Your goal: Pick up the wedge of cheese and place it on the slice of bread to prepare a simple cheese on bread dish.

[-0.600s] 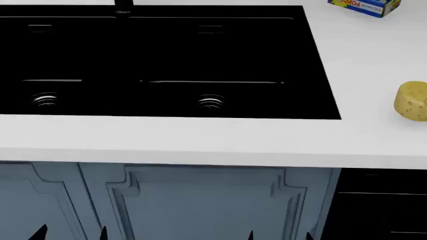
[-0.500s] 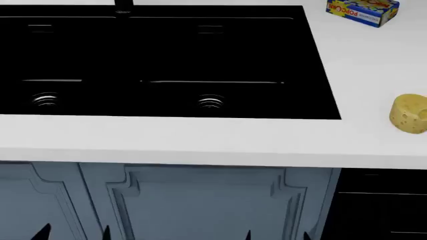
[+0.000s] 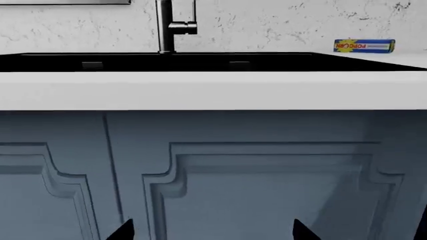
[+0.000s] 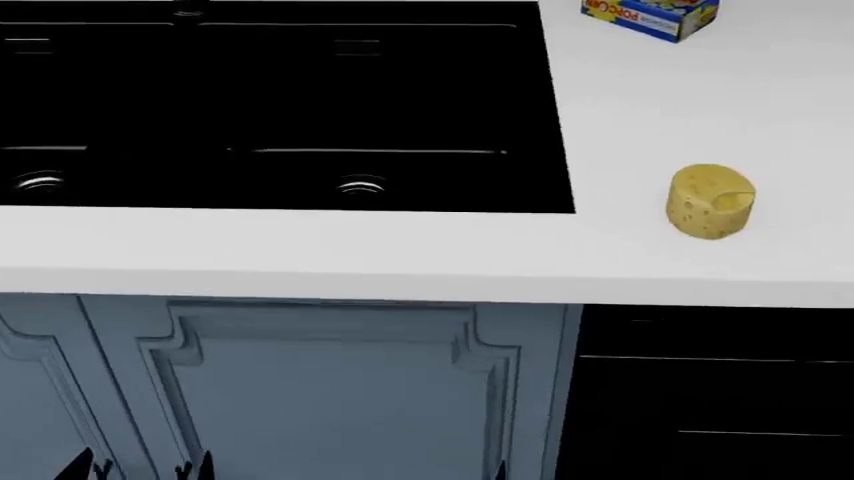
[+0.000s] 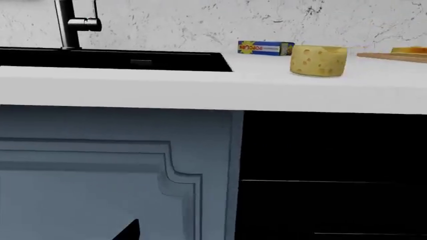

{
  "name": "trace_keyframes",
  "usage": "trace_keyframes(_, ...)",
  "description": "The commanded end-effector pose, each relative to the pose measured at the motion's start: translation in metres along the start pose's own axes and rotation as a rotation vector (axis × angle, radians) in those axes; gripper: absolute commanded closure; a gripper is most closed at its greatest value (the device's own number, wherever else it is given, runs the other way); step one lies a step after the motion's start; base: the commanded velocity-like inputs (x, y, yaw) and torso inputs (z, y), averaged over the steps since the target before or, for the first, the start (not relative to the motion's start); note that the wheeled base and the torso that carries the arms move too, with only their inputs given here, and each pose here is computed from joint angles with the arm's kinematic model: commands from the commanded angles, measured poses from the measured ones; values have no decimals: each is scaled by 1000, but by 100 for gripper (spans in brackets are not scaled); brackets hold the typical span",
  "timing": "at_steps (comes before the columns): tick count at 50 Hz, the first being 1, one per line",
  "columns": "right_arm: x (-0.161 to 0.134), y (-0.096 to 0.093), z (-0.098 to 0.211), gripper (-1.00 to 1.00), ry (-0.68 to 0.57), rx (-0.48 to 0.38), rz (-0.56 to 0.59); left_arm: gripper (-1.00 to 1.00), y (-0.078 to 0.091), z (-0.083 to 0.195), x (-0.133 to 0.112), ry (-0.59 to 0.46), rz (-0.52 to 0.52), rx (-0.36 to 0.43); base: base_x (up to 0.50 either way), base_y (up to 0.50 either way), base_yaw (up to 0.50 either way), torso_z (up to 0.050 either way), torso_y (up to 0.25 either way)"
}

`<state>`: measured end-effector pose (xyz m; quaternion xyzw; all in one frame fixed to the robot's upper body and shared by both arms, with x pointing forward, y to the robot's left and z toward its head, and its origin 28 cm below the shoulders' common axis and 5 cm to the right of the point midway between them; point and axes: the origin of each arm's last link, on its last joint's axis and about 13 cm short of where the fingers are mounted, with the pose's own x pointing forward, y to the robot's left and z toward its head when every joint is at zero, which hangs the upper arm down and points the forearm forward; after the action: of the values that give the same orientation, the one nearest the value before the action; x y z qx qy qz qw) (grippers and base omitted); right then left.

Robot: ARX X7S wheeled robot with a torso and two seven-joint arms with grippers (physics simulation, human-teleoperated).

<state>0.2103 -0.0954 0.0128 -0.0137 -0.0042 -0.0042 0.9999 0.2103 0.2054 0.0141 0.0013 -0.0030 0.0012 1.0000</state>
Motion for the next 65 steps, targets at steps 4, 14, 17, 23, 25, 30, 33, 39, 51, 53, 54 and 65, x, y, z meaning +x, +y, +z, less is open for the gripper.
trace_keyframes(4,1,-1,-1,-100,4,2,-10,-100,-1,-1,1,4,-2,5,-171,-441,0,0,0)
trace_keyframes(14,0,-1,0,-100,-7,-4,-9,-100,0,1,0,-2,3,-1,-87,-500,0,0,0)
trace_keyframes(17,0,0,-1,-100,-6,-5,-10,-100,0,2,-1,-6,5,0,-86,-441,0,0,0)
trace_keyframes(23,0,-1,1,-100,-17,2,-9,-100,0,1,-1,-14,13,32,0,0,0,31,0)
trace_keyframes(25,0,-2,2,-100,-18,6,-17,-100,-1,0,0,-11,12,34,0,0,0,50,0)
trace_keyframes(30,3,-5,4,-100,-23,2,-28,-100,-1,-2,-3,11,25,46,0,0,0,50,0)
trace_keyframes(33,5,-9,9,-100,-29,27,-48,-100,-2,-5,-3,22,27,69,0,0,0,50,0)
trace_keyframes(39,-3,-8,12,-100,3,44,-2,-100,-9,5,-19,32,-62,-21,0,0,0,50,0)
trace_keyframes(51,-49,-32,116,-100,-28,24,46,-100,-12,118,-64,48,-117,76,0,0,0,50,0)
trace_keyframes(53,-57,-35,143,-100,-39,-5,54,-100,-6,132,-59,63,-79,115,0,0,0,50,0)
trace_keyframes(54,-58,-36,153,-100,-45,-14,61,-100,5,144,-53,20,-15,176,0,0,0,50,0)
trace_keyframes(65,-62,-41,239,-100,-127,-27,61,-100,7,244,-49,-9,-35,97,0,0,0,50,0)
